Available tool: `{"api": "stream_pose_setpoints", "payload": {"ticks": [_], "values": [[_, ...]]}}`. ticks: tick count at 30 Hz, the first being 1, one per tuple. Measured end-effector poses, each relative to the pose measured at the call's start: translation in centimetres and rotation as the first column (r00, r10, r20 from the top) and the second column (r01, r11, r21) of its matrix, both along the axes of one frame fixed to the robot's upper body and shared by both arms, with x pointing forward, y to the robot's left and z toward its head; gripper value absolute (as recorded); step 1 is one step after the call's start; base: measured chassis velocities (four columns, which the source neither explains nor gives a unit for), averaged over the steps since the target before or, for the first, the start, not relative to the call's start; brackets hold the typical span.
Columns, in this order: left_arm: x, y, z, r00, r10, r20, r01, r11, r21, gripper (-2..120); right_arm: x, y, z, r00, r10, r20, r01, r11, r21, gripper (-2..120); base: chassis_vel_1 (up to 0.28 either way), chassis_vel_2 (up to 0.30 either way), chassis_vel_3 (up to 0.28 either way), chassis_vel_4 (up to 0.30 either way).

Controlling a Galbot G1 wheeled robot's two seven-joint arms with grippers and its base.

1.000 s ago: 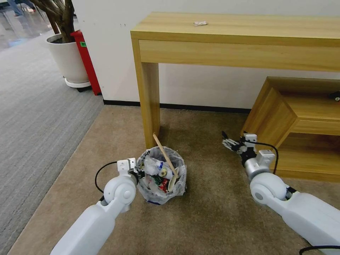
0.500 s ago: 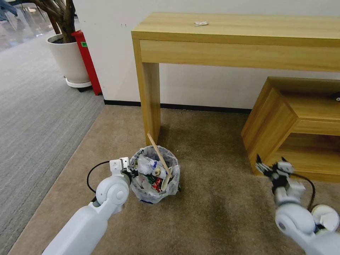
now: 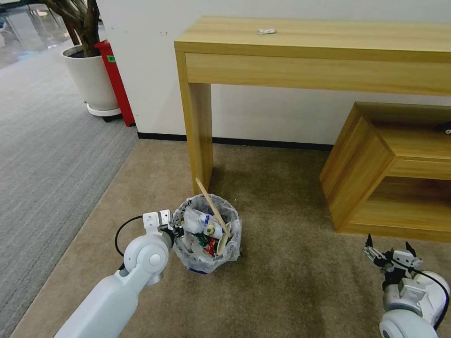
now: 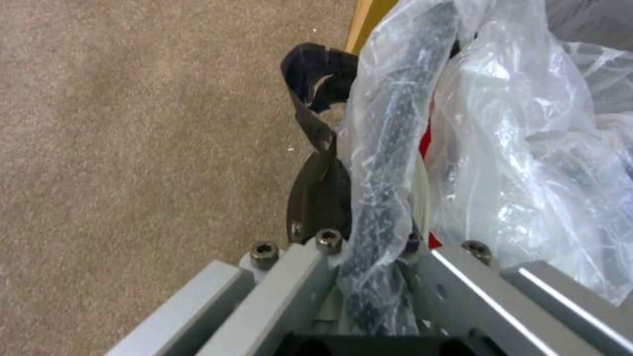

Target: Pick up the trash bin and place the garbage on the floor into it.

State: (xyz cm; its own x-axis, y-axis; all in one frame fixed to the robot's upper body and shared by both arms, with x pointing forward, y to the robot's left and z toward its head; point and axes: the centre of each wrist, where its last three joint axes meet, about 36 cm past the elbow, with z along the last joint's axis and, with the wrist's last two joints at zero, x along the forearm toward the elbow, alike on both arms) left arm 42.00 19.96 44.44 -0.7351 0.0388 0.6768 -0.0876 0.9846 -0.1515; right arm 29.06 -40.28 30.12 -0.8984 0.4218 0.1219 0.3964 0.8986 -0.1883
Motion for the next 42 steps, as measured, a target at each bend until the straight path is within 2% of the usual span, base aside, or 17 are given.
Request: {"api": "stream_pose_setpoints", "payload": {"ticks": [18,27,42], "values": [[0.4,0.5,0.2,1.000,0.018,0.008,-0.018,1.000,0.002,0,-0.8,1.2,-1.2,0.997,0.059,0.038,-0.060,0.998,0.004,100,-0.025,-0.022,0.028,0.021],[0.5,0.4,0.1,1.000,0.016,0.006,-0.016,1.000,0.000,0,-1.0,1.3,-1.3,0.996,0.071,0.049,-0.072,0.997,0.006,100,-0.219,-0.219,0.226,0.222],[0.5,0.0,-0.2,1.000,0.011,0.002,-0.011,1.000,-0.005,0,-1.3,2.1,-2.4,0.993,0.100,0.056,-0.100,0.995,0.001,100,-0.320,-0.322,0.312,0.320]]}}
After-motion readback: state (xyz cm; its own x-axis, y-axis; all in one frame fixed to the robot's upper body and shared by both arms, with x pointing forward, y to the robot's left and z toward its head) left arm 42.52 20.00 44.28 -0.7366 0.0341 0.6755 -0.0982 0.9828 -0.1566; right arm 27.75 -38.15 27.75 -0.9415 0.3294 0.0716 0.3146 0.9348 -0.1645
